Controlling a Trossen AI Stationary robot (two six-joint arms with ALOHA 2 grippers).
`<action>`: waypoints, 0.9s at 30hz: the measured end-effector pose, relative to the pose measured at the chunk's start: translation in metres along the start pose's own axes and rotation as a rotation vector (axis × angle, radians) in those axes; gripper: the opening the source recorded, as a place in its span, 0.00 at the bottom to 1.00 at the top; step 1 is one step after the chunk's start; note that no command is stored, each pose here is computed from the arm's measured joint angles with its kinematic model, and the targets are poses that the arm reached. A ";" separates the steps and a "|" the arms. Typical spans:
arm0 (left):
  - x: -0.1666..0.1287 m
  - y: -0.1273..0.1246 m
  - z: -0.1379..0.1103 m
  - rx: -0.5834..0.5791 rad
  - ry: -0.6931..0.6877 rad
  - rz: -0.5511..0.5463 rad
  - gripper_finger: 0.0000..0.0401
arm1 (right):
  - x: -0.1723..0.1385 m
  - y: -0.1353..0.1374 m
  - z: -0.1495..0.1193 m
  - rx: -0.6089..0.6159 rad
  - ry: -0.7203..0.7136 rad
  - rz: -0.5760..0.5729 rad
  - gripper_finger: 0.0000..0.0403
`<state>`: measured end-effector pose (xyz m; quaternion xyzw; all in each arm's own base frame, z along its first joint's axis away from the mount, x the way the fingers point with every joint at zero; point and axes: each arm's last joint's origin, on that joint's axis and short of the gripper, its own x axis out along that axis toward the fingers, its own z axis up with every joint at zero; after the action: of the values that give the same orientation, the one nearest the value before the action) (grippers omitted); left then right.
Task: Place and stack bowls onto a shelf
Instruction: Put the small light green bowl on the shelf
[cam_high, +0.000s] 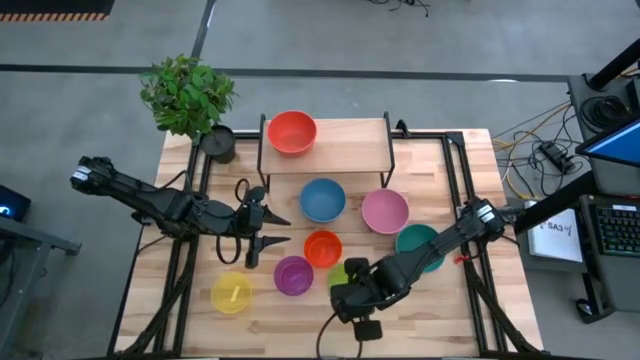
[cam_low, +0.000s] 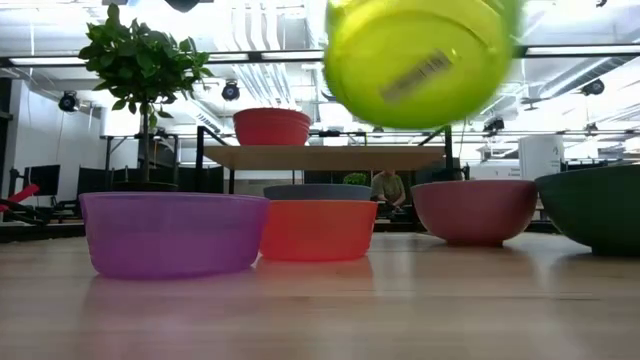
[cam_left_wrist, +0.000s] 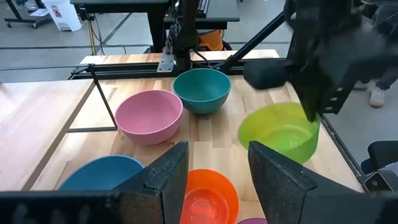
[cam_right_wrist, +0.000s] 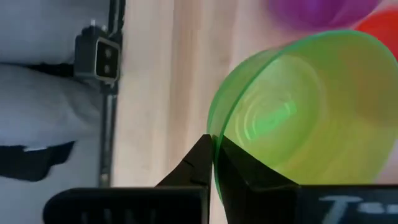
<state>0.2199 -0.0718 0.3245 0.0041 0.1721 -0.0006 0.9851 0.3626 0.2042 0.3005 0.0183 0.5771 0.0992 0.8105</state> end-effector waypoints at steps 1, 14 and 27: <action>0.000 0.000 0.000 0.000 0.000 0.000 0.38 | -0.008 0.000 0.002 -0.018 -0.015 -0.027 0.02; 0.000 0.000 0.001 0.002 -0.006 -0.001 0.38 | -0.080 -0.051 0.021 -0.157 -0.095 -0.365 0.02; -0.005 0.002 0.000 -0.002 0.003 0.000 0.38 | -0.100 -0.186 0.023 -0.130 0.112 -0.495 0.02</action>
<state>0.2157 -0.0702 0.3263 0.0031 0.1738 -0.0004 0.9848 0.3790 0.0053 0.3749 -0.1810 0.6003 -0.0643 0.7764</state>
